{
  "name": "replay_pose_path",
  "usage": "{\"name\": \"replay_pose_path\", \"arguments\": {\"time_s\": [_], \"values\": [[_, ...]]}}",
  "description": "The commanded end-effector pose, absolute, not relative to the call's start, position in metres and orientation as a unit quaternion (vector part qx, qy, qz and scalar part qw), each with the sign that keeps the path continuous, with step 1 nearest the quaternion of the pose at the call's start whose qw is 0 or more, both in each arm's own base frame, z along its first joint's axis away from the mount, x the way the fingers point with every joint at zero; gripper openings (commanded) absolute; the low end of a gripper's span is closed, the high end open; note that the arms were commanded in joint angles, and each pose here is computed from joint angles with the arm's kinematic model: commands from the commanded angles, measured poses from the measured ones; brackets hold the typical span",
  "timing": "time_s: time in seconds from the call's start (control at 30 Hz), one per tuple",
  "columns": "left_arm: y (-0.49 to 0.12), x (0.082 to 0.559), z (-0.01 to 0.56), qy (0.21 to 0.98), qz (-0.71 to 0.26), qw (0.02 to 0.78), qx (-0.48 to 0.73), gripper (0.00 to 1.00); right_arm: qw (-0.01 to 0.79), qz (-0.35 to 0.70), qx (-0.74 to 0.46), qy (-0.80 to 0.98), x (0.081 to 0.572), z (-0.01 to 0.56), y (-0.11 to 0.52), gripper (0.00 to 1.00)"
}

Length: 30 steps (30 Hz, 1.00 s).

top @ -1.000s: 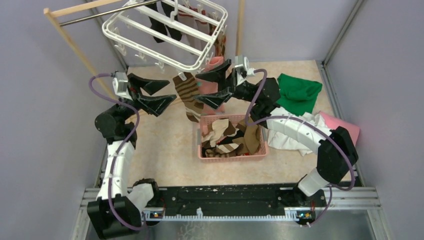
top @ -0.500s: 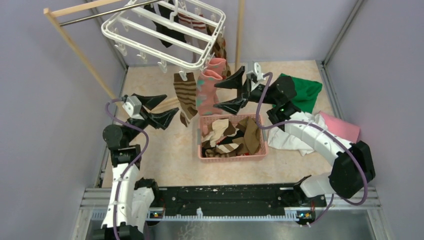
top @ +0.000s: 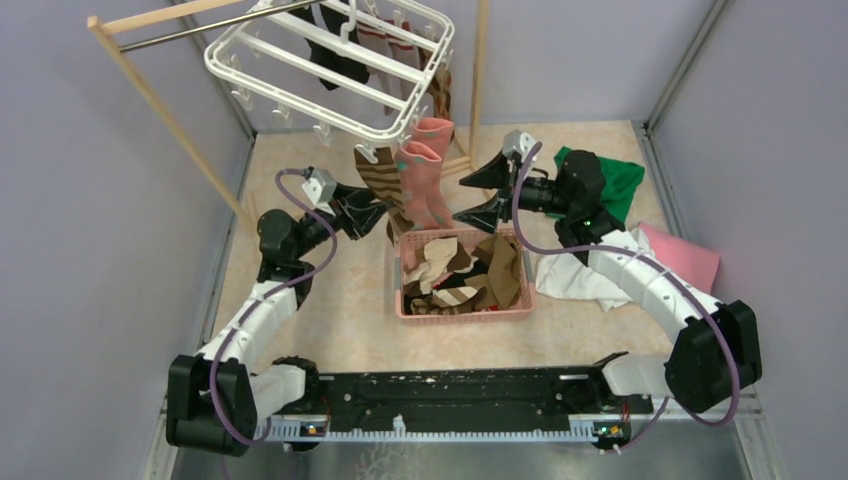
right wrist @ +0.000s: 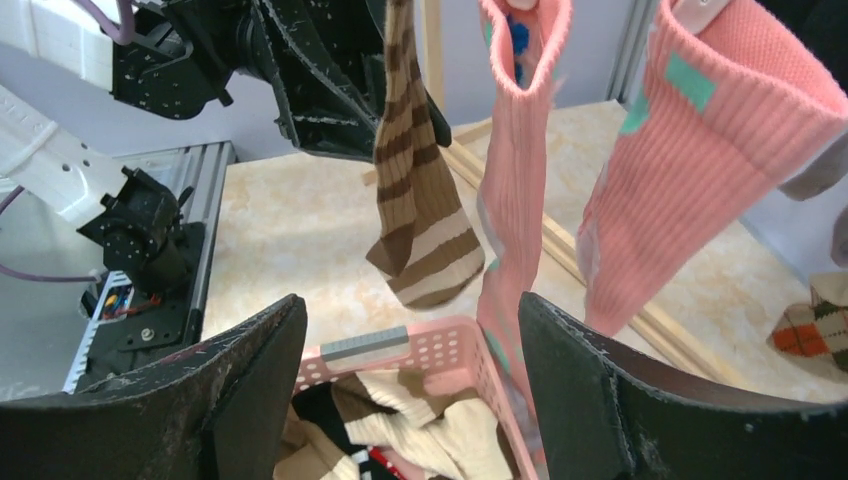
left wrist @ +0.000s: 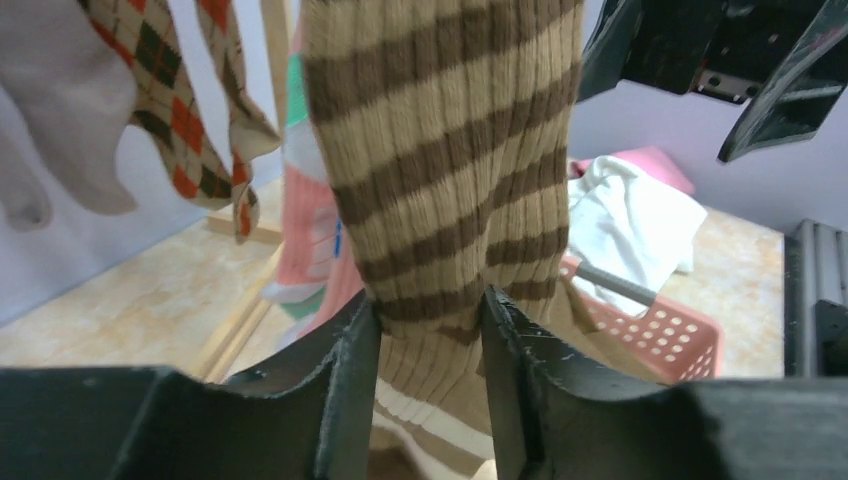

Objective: Clip the socks to the hanger
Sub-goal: Clamp the sock onto the hanger.

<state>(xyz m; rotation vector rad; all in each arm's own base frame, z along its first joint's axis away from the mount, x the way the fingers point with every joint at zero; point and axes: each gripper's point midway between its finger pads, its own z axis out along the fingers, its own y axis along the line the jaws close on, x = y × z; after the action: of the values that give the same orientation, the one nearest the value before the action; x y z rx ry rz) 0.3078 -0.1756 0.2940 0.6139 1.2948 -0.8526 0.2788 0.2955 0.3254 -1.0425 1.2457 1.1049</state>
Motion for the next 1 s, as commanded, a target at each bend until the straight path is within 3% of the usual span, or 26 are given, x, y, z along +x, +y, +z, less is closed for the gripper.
{"name": "replay_pose_path", "arguments": {"time_s": [0.0, 0.17, 0.3, 0.97], "values": [[-0.188, 0.302, 0.339, 0.503, -0.379, 0.712, 0.31, 0.4, 0.578, 0.443, -0.453, 0.514, 0.27, 0.34, 0.28, 0.77], [-0.195, 0.302, 0.34, 0.504, -0.389, 0.709, 0.303, 0.14, 0.579, 0.436, -0.449, 0.522, 0.267, 0.337, 0.272, 0.77], [-0.197, 0.3, 0.343, 0.504, -0.394, 0.707, 0.301, 0.0, 0.58, 0.435, -0.447, 0.524, 0.267, 0.334, 0.27, 0.77], [-0.262, 0.314, 0.346, 0.491, -0.429, 0.69, 0.316, 0.0, 0.604, 0.405, -0.394, 0.562, 0.29, 0.331, 0.252, 0.79]]}}
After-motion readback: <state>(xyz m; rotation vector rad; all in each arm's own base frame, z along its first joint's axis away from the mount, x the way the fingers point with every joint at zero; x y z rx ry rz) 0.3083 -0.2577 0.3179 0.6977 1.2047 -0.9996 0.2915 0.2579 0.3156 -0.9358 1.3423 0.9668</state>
